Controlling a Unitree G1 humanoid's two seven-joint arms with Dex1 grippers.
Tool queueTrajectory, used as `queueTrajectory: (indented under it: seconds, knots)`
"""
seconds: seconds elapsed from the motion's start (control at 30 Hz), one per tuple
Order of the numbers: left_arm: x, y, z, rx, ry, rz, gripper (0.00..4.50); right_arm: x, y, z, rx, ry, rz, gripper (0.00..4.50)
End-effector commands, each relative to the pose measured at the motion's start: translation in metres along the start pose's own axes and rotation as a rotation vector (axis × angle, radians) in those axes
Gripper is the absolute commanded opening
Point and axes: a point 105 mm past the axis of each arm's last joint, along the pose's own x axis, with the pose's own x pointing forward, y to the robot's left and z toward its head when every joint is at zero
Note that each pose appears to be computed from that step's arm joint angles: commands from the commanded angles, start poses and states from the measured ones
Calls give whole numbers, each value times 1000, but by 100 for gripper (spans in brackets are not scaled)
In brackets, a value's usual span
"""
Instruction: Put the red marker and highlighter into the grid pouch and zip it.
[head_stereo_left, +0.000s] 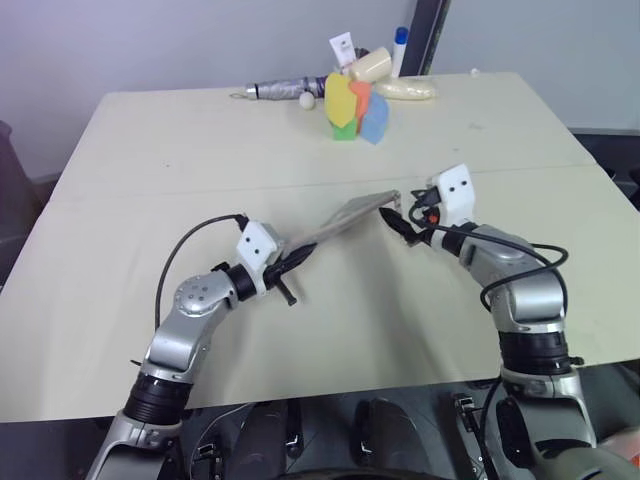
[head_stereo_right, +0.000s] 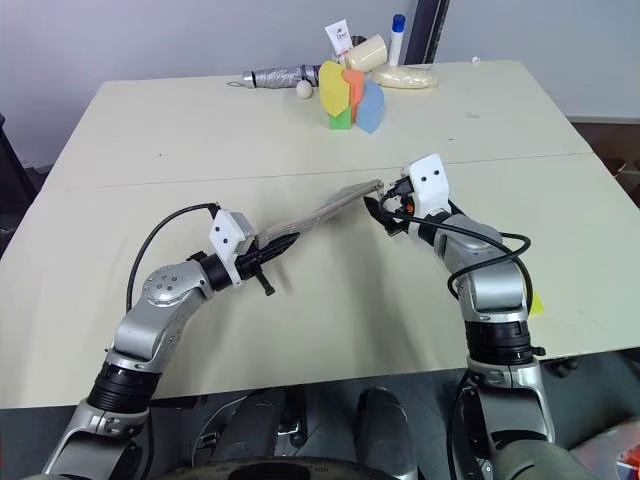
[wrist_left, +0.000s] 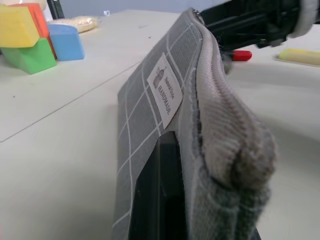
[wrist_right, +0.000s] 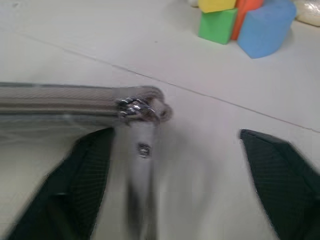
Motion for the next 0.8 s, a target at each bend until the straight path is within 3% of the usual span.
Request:
queueTrajectory:
  seconds: [0.03,0.13,0.17,0.63,0.8]
  knots:
    - [0,-3,9,25,-38,-2,0,-1,5,16,-6,-61,32,199]
    - [0,-3,9,25,-40,8,0,-3,9,16,-21,-50,46,33]
    - [0,-3,9,25,-40,9,0,-3,9,16,-24,-49,46,3]
    - [20,-17,6,64,-39,-20,0,-15,74,17,-393,56,291,3]
    - [34,-21,7,62,-54,-22,0,-30,112,18,-495,65,473,3]
